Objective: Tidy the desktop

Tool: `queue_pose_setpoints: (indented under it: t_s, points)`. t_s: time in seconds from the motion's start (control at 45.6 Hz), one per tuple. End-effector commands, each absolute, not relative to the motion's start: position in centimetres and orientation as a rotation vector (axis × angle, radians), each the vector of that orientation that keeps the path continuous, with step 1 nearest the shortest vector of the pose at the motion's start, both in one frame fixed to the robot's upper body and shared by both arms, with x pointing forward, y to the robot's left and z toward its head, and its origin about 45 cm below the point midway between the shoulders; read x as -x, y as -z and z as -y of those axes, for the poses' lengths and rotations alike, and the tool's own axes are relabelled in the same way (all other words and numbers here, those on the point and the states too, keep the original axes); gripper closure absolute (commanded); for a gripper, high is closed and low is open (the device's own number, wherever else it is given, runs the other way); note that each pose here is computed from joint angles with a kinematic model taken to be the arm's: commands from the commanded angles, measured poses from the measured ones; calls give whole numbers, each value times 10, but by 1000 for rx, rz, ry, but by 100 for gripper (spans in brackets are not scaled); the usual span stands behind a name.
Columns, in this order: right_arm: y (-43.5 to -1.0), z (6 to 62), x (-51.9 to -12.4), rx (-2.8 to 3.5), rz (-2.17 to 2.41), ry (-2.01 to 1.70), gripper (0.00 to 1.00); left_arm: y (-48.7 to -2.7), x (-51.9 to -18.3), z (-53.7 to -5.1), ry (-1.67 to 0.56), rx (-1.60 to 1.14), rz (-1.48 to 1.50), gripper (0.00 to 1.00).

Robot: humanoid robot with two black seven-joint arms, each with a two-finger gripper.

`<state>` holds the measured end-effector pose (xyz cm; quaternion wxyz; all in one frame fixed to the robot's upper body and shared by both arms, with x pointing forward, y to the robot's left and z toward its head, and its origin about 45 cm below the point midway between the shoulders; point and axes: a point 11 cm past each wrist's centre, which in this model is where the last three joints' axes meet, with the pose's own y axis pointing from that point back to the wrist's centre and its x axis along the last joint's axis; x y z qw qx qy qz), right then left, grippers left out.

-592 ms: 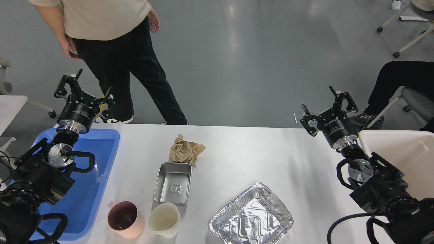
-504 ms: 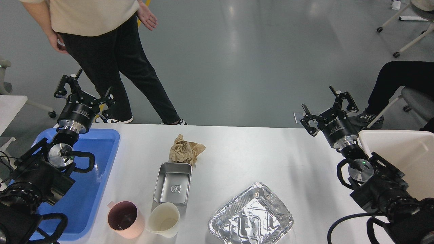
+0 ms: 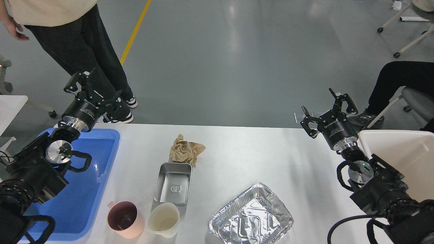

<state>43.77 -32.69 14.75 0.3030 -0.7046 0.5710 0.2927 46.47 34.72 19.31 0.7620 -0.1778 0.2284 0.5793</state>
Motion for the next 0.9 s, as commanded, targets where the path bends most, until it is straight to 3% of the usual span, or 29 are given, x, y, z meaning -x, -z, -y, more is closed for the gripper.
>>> queue_pose_setpoints:
  t_s: [0.0,0.372,0.504,0.876]
  points:
    - [-147,327,-437,1871,-1512,-776,0,-215,-451,-359,-1182,165,-401,3]
    - [-146,322,-437,1873,-1507,-784,0,-285,-323,-386,-1031,-258,-297,3]
    - [-144,323,-436,1874,-1509,-788,0,-314,-280,-394,-875,-370,-281,3]
    - [-145,323,-437,1877,-1508,-784,0,-345,-248,-430,-812,-617,-188,4]
